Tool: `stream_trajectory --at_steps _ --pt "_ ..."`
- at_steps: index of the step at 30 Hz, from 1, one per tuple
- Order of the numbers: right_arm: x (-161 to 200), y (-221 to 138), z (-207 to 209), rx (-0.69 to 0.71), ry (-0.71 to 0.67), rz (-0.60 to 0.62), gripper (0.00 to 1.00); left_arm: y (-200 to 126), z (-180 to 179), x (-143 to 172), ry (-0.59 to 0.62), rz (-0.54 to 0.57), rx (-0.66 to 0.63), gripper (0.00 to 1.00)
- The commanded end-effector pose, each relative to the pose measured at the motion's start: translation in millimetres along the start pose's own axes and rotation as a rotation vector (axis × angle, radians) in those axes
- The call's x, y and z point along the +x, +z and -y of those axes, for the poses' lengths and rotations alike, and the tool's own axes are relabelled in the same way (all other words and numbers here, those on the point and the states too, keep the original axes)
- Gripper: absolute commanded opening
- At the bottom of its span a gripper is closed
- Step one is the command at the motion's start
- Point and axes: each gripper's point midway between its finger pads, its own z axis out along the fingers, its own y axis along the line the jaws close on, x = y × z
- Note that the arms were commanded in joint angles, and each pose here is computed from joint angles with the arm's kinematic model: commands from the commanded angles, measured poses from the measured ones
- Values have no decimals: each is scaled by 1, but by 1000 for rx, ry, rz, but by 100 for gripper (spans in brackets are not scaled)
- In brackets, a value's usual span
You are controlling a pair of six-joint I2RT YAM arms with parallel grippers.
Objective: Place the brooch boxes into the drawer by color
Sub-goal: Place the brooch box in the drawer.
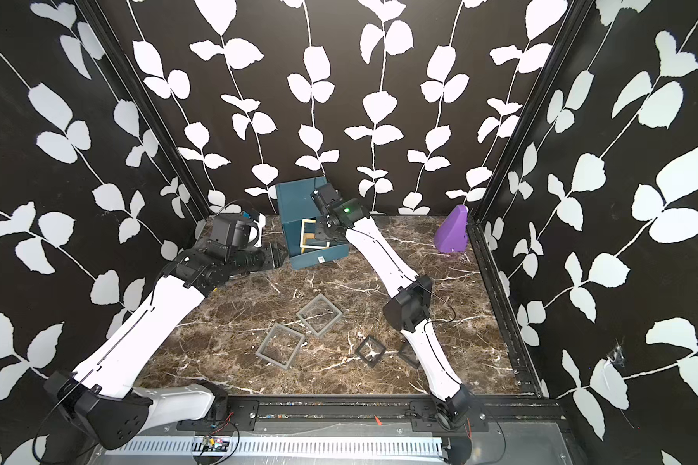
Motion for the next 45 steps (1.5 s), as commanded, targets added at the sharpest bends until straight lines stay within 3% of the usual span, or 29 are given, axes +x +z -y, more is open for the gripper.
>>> stream_trajectory --at_steps 1,6,12,18,29,33,37,45 --pt "0 5 3 1 30 -11 0 -2 2 -5 -2 15 14 54" --pt "5 13 7 4 48 -39 8 -3 3 -6 -2 21 16 54" --pt "2 13 10 8 68 -36 10 -3 4 -7 -1 22 20 54" --pt "-1 9 11 2 80 -30 20 -3 5 -9 4 24 20 54" --pt "-19 -26 4 -39 93 42 19 -1 6 -14 -3 27 24 54" --pt "-35 -64 -2 -85 92 123 25 0 1 -23 -29 37 19 56" --pt "-38 -95 -9 -168 123 160 34 5 -13 -36 -88 58 8 65" --pt "6 -99 -16 -380 254 59 36 32 -37 -81 -217 116 35 72"
